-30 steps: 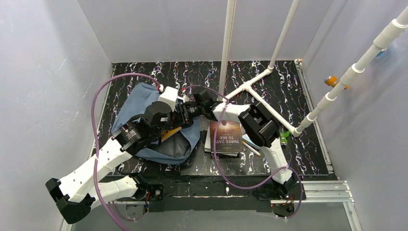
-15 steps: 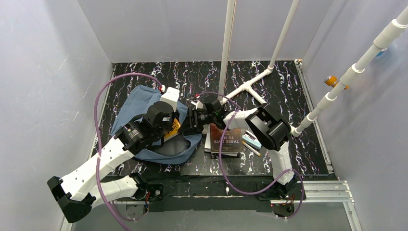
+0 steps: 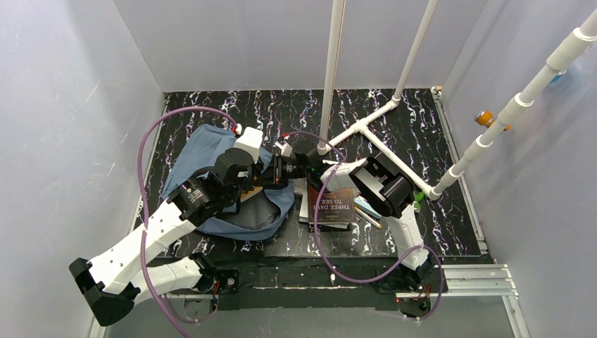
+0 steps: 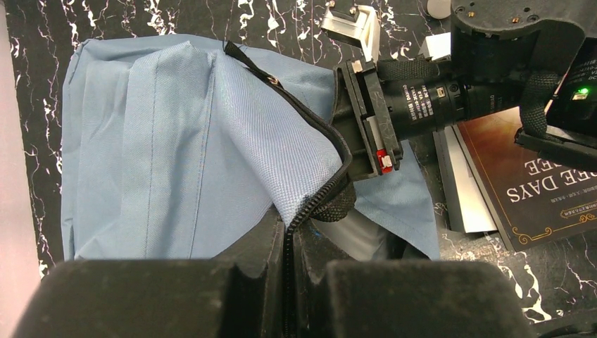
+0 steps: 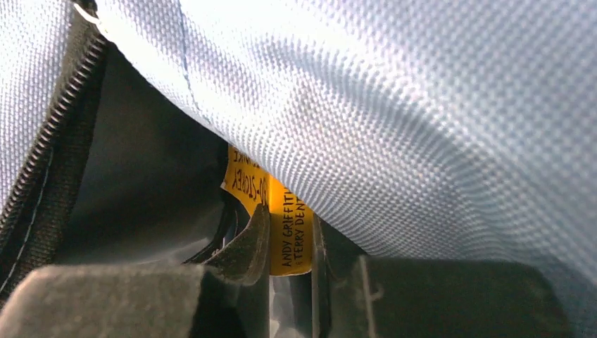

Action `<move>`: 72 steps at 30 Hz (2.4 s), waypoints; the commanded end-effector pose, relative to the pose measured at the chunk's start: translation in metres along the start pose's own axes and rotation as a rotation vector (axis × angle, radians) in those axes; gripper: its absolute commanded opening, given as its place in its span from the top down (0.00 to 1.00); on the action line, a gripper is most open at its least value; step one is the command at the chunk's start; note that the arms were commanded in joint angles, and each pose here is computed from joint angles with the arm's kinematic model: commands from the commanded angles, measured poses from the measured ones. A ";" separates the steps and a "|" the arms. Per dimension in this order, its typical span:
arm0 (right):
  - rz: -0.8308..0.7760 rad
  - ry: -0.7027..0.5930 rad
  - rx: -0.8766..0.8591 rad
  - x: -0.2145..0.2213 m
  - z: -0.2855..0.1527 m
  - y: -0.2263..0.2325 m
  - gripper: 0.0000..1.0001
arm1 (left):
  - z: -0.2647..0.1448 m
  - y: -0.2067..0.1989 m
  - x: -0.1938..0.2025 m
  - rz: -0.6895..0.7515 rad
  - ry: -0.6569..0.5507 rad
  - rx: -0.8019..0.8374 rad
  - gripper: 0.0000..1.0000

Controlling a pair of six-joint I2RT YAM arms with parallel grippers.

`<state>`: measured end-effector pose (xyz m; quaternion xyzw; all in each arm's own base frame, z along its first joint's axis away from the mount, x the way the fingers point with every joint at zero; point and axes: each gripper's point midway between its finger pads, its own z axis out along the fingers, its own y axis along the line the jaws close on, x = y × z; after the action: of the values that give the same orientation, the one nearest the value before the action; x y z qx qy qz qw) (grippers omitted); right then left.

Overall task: Pack the student bag
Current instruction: Place the book in the student bag, then pick up the book from the center of the board.

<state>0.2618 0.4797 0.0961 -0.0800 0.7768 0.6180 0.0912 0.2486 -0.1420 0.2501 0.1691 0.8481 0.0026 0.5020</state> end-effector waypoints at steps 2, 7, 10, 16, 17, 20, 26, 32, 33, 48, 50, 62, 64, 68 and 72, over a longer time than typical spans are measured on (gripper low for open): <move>-0.249 0.068 -0.113 0.002 0.001 0.030 0.99 | -0.004 -0.002 -0.023 -0.009 -0.078 0.020 1.00; -0.297 0.066 -0.146 0.006 0.004 0.049 0.99 | -0.003 -0.001 -0.026 0.035 -0.078 0.016 1.00; -0.266 0.046 -0.166 0.008 0.031 0.061 0.99 | -0.001 -0.006 -0.028 0.035 -0.077 0.032 1.00; -0.227 -0.108 -0.141 -0.019 0.049 0.073 0.73 | -0.002 -0.013 -0.035 -0.031 -0.093 0.063 1.00; -0.234 -0.119 -0.127 -0.021 0.044 0.071 0.66 | -0.002 -0.013 -0.034 -0.035 -0.095 0.062 1.00; -0.239 -0.109 -0.080 -0.020 0.024 0.060 0.57 | -0.001 -0.007 -0.029 -0.035 -0.091 0.028 1.00; -0.289 -0.063 0.063 -0.006 -0.023 0.034 0.40 | 0.005 -0.002 -0.020 -0.024 -0.079 -0.010 1.00; -0.453 0.012 0.277 0.004 -0.073 0.029 0.29 | 0.005 0.003 -0.015 -0.020 -0.078 -0.033 1.00; -0.486 0.002 0.312 0.002 -0.085 0.035 0.27 | 0.006 0.002 -0.014 -0.020 -0.076 -0.033 1.00; -0.203 -0.157 0.863 0.037 -0.295 -0.025 0.01 | 0.021 -0.018 -0.001 -0.027 -0.027 0.028 1.00; -0.138 -0.159 0.822 0.049 -0.308 -0.027 0.02 | 0.023 -0.021 0.001 -0.028 -0.022 0.037 1.00; 0.203 -0.118 0.526 0.090 -0.306 -0.033 0.02 | 0.025 -0.029 0.000 -0.034 -0.016 0.072 1.00; 0.225 -0.107 0.489 0.093 -0.300 -0.037 0.04 | 0.024 -0.029 0.000 -0.036 -0.016 0.073 1.00; 0.248 -0.107 0.447 0.094 -0.292 -0.047 0.05 | 0.024 -0.030 0.003 -0.045 -0.012 0.076 1.00; 0.258 -0.092 0.443 0.095 -0.287 -0.060 0.15 | 0.024 -0.031 0.003 -0.048 -0.008 0.080 1.00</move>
<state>0.1608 0.1751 0.0766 0.0830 0.9096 0.4038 0.0515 0.2591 -0.1680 0.2260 0.1778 0.8532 -0.0239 0.4898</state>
